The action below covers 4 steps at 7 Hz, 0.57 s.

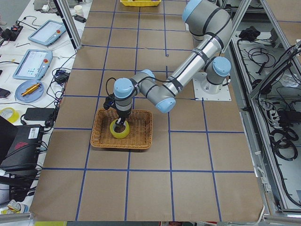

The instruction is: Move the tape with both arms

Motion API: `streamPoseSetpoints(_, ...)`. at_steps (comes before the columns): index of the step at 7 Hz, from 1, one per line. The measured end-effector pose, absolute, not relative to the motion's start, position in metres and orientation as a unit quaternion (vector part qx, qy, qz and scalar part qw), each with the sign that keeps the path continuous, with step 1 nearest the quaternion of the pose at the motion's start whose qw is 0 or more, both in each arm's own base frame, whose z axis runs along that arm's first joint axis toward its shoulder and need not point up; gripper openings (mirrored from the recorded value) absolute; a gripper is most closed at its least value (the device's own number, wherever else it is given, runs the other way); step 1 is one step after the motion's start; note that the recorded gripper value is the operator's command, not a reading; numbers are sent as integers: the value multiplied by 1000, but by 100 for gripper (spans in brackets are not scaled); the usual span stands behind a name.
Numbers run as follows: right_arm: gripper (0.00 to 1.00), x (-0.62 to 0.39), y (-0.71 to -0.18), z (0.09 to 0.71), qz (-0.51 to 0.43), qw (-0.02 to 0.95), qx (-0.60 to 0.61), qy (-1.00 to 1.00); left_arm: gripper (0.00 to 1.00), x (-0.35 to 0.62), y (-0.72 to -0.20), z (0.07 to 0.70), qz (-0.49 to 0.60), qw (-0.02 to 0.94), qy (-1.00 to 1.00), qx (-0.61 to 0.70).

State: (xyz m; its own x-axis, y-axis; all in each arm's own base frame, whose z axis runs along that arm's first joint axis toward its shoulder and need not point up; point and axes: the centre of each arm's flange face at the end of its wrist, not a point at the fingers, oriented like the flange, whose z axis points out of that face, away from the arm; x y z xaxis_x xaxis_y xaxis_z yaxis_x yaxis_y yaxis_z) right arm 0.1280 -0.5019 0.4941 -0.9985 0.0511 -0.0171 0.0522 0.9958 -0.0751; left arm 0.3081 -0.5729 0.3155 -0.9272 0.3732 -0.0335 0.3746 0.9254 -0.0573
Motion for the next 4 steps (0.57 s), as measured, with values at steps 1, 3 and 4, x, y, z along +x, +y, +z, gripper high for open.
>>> streamPoseSetpoints(1,100,128,-502,495,-40,9,26,999,100,253,-576,349,-17,-4,985,173)
streamPoseSetpoints(3,100,127,-502,493,-38,6,27,999,100,126,-568,426,10,-23,996,82)
streamPoseSetpoints(4,100,127,-502,492,-36,6,27,999,100,54,-558,456,14,-21,999,38)
